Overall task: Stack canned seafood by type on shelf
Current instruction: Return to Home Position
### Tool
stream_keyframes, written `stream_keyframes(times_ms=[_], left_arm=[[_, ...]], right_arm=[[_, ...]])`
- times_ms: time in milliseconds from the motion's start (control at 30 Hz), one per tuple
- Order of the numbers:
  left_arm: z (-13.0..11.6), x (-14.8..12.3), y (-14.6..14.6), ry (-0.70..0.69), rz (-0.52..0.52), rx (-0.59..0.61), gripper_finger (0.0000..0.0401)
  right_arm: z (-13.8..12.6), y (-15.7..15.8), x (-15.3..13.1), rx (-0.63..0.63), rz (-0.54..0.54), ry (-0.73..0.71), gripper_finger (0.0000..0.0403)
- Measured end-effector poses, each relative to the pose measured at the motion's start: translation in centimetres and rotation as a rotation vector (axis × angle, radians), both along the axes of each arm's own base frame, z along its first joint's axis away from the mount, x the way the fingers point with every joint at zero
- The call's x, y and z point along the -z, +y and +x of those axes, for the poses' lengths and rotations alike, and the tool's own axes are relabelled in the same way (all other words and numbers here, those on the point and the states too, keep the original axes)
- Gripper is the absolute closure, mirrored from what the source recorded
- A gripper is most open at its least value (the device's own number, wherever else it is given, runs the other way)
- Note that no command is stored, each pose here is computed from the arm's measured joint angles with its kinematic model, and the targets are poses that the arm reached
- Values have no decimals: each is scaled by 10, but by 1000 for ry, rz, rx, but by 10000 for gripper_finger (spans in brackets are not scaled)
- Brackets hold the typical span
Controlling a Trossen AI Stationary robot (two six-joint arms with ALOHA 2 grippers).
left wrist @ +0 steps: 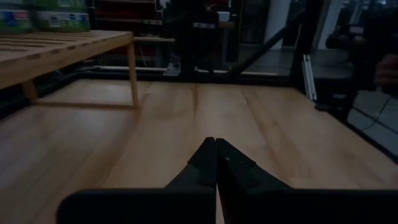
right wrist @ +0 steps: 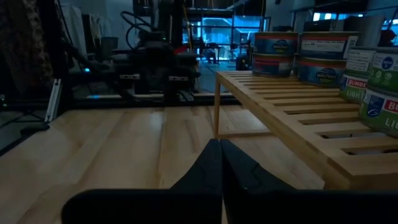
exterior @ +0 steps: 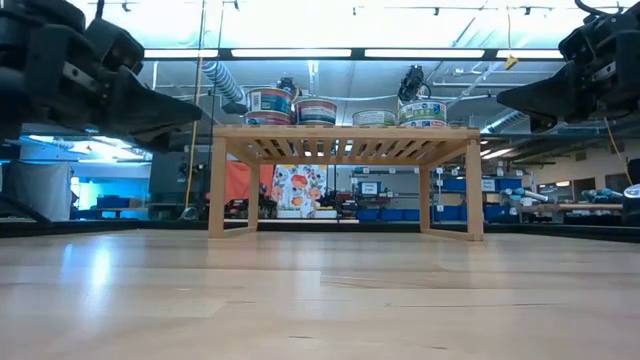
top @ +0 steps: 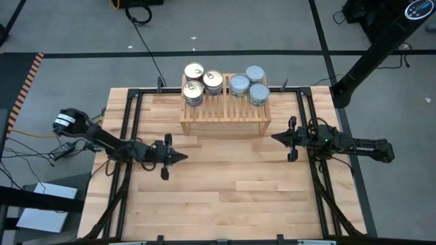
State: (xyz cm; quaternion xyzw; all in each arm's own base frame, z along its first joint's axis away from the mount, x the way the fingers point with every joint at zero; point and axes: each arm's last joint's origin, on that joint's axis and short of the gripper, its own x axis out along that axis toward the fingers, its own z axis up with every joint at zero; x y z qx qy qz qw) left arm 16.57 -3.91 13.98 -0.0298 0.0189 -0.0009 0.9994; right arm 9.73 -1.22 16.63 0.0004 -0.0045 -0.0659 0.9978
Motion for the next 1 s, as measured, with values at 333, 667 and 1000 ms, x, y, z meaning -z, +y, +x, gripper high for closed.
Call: stream_keyframes(times_ms=[333,667,1000], left_arm=[[-3,-4,31,26,68,12,400],[-24,-10,42,102,143,-66,400],[-45,-16,45,103,188,-93,400]], right_arm=[[0,0,0,4,-2,0,400],[0,0,0,4,-3,0,400],[0,0,0,17,-4,-1,401]])
